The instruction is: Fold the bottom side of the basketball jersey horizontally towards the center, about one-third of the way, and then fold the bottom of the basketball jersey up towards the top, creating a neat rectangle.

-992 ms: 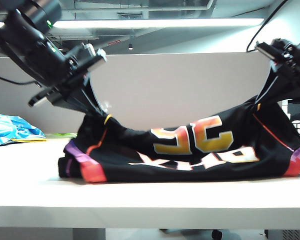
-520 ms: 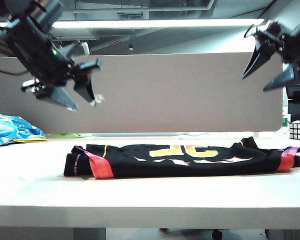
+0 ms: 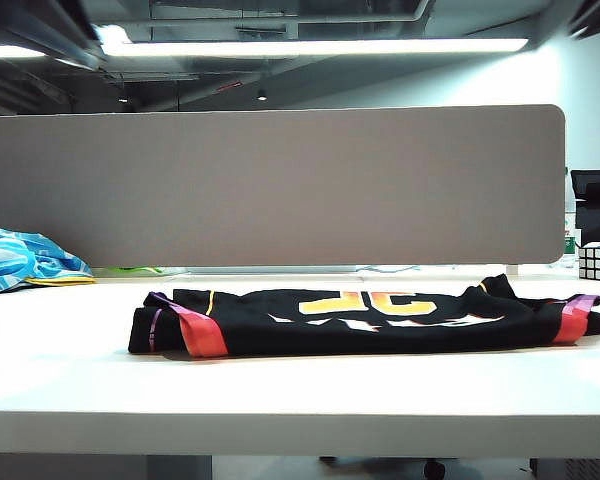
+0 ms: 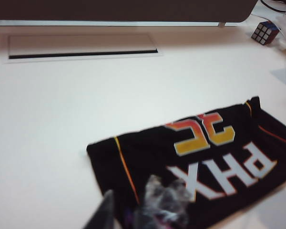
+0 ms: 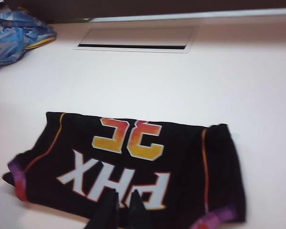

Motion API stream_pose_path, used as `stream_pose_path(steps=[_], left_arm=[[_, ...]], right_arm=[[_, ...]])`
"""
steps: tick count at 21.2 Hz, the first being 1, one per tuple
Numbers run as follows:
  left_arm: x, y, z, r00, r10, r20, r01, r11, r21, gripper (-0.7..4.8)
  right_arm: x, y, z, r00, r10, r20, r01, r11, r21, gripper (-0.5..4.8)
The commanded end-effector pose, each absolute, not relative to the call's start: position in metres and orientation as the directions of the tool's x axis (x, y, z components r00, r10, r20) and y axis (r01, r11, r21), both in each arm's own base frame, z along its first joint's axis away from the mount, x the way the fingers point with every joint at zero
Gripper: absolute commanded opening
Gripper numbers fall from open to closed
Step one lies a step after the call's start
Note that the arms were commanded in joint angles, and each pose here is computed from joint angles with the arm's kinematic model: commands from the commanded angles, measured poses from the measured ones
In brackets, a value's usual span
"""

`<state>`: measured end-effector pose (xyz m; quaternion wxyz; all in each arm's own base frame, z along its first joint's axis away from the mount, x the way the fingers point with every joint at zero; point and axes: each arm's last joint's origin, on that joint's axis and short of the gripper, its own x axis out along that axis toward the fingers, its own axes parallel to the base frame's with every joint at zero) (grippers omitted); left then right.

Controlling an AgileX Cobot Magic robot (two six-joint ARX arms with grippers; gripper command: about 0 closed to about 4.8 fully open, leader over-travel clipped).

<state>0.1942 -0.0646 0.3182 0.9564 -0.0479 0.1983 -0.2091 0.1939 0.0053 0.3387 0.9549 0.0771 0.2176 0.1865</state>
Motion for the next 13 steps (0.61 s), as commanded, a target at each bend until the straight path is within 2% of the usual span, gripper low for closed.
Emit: stream_pose_path(steps=[1, 3, 6, 9, 13], left_arm=[[0.153, -0.052, 0.300, 0.861, -0.424, -0.280, 0.392, 0.905, -0.166, -0.06], [0.135, -0.046, 0.283, 0.874, -0.436, -0.213, 0.408, 0.898, -0.162, -0.06], [0.118, -0.042, 0.255, 0.869, -0.454, -0.196, 0.427, 0.889, -0.164, -0.06], [0.110, -0.039, 0.237, 0.875, -0.449, -0.180, 0.424, 0.891, -0.159, -0.06], [0.106, -0.037, 0.208, 0.899, -0.431, -0.075, 0.419, 0.897, -0.138, -0.06]], right_arm=[[0.152, 0.007, 0.330, 0.884, 0.367, -0.290, -0.350, 0.930, 0.110, 0.17], [0.127, 0.007, 0.315, 0.913, 0.334, -0.233, -0.329, 0.942, 0.060, 0.17], [0.100, 0.007, 0.281, 0.930, 0.316, -0.190, -0.315, 0.948, 0.038, 0.17], [0.084, 0.008, 0.252, 0.937, 0.316, -0.149, -0.317, 0.948, 0.023, 0.17], [0.074, 0.008, 0.217, 0.951, 0.305, -0.054, -0.302, 0.952, 0.051, -0.02]])
